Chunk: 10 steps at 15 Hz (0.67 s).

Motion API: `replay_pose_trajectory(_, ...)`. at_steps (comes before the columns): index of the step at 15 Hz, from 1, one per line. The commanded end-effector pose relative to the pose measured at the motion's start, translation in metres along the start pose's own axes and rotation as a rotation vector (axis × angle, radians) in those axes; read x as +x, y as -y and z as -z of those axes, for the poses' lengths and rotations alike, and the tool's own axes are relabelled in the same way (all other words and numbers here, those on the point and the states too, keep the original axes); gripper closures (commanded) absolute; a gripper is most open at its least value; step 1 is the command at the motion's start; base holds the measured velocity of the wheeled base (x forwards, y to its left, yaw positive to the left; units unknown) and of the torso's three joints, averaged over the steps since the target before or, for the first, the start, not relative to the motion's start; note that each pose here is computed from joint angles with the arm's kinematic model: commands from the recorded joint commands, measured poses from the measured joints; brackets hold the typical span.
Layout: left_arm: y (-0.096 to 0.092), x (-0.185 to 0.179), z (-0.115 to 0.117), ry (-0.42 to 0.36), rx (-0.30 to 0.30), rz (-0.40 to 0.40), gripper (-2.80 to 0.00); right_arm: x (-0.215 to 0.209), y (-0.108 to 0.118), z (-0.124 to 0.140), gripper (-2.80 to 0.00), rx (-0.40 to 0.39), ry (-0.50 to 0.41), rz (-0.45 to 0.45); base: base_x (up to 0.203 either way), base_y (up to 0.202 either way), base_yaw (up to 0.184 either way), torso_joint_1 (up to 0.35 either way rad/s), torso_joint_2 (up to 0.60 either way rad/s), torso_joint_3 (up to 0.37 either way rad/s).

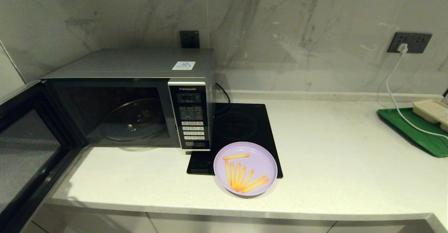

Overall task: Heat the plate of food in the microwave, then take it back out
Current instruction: Close the microwave oven

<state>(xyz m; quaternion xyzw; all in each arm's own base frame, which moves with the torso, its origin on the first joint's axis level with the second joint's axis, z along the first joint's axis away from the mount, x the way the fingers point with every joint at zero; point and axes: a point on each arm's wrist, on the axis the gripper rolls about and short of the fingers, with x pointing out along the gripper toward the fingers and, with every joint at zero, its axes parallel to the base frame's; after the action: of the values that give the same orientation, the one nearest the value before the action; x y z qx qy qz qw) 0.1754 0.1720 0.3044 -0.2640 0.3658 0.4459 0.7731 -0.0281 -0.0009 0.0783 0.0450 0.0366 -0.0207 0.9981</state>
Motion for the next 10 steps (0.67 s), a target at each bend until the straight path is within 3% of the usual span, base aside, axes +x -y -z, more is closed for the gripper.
replay_pose_trajectory(1,0.006,-0.001,0.007,-0.02,0.022,0.014,0.0,0.0,0.0,0.0,0.0,0.0,-0.002,0.0,0.0,0.0,0.0,0.0,0.0,0.0)
replay_pose_trajectory(6,0.039,-0.005,0.033,-0.077,0.099,0.099,0.0,0.0,0.0,0.0,0.0,0.0,-0.002,0.0,0.0,0.0,0.0,0.0,0.0,0.0)
replay_pose_trajectory(10,0.08,-0.04,0.069,-0.189,0.129,0.374,0.0,0.0,0.0,0.0,0.0,0.0,-0.001,0.0,0.0,0.0,0.0,0.0,0.0,0.0)
